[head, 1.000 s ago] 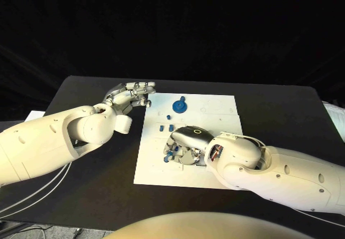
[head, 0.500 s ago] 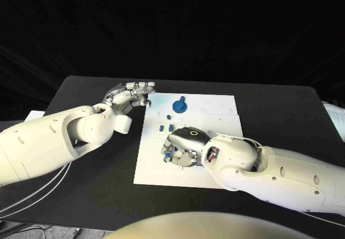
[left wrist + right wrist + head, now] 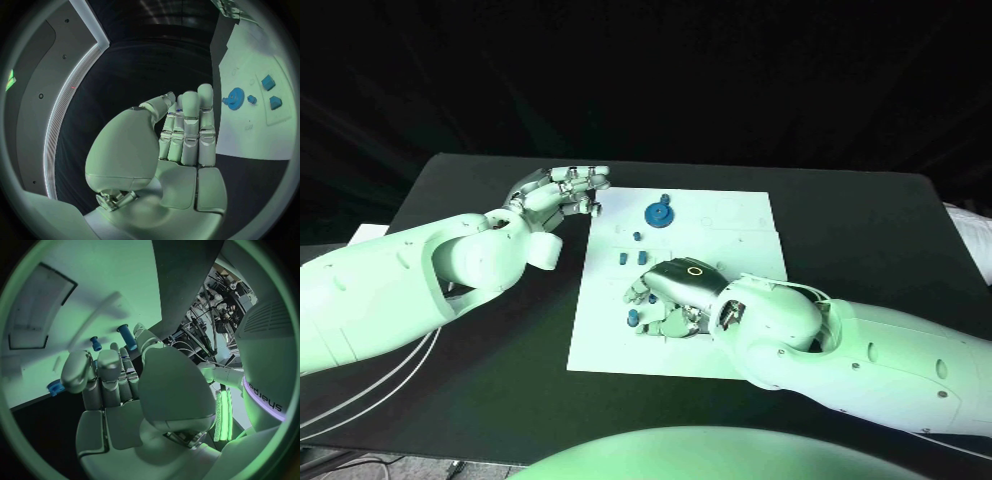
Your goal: Assemble the parts on the task board
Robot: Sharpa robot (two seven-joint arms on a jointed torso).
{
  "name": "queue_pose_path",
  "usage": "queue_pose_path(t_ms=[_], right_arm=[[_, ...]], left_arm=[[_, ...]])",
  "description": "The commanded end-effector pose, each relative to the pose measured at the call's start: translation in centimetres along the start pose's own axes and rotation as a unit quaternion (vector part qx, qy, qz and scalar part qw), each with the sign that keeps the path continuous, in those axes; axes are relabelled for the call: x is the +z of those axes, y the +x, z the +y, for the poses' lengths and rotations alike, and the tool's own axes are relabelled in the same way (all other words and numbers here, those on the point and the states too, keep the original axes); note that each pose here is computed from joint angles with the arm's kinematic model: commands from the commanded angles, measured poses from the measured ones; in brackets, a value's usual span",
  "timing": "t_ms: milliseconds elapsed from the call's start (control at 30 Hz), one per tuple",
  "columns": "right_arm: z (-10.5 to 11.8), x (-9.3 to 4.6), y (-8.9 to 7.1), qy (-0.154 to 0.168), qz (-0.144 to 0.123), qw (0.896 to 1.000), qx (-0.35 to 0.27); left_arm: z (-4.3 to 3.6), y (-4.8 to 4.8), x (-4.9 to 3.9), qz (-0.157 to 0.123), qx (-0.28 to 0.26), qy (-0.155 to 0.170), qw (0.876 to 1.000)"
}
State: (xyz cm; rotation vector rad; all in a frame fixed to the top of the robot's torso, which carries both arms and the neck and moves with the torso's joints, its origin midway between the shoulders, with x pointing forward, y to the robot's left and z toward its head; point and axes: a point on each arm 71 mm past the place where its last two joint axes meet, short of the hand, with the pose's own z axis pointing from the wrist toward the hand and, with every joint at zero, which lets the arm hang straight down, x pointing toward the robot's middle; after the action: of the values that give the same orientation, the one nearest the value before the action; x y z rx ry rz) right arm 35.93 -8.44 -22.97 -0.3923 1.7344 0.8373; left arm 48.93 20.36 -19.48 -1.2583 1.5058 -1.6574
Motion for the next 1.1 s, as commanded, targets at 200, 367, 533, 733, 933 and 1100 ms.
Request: queue_pose_path(t_ms=[200, 367, 533, 733, 933, 1100], right_arm=[[-1.5, -2.8, -3.6, 0.016, -0.085, 0.995, 0.058], [-4.2, -5.2, -5.7, 0.075, -0.081, 0.988, 0.105], [-7.4, -8.0, -6.5, 0.157, -0.062, 0.979, 0.117], [-10.2, -11.3, -6.0, 0.255, -0.034, 0.960, 0.108], [-11.3, -13.4, -5.0, 0.307, -0.001, 0.948, 0.089], [-11.2, -13.8, -4.1, 0.315, 0.016, 0.946, 0.079]], left_arm=[[-0.05, -0.10, -0.11, 0.008, -0.001, 0.001, 1.000], [0.01, -0.09, -0.09, 0.008, -0.001, 0.000, 1.000], [0.08, 0.00, -0.10, 0.009, -0.001, -0.001, 1.000], [0.10, 0.18, -0.17, 0.011, -0.001, -0.001, 1.000], [0.16, 0.02, -0.14, 0.009, 0.000, -0.001, 1.000], [0.35, -0.13, -0.18, 0.007, 0.000, -0.003, 1.000]])
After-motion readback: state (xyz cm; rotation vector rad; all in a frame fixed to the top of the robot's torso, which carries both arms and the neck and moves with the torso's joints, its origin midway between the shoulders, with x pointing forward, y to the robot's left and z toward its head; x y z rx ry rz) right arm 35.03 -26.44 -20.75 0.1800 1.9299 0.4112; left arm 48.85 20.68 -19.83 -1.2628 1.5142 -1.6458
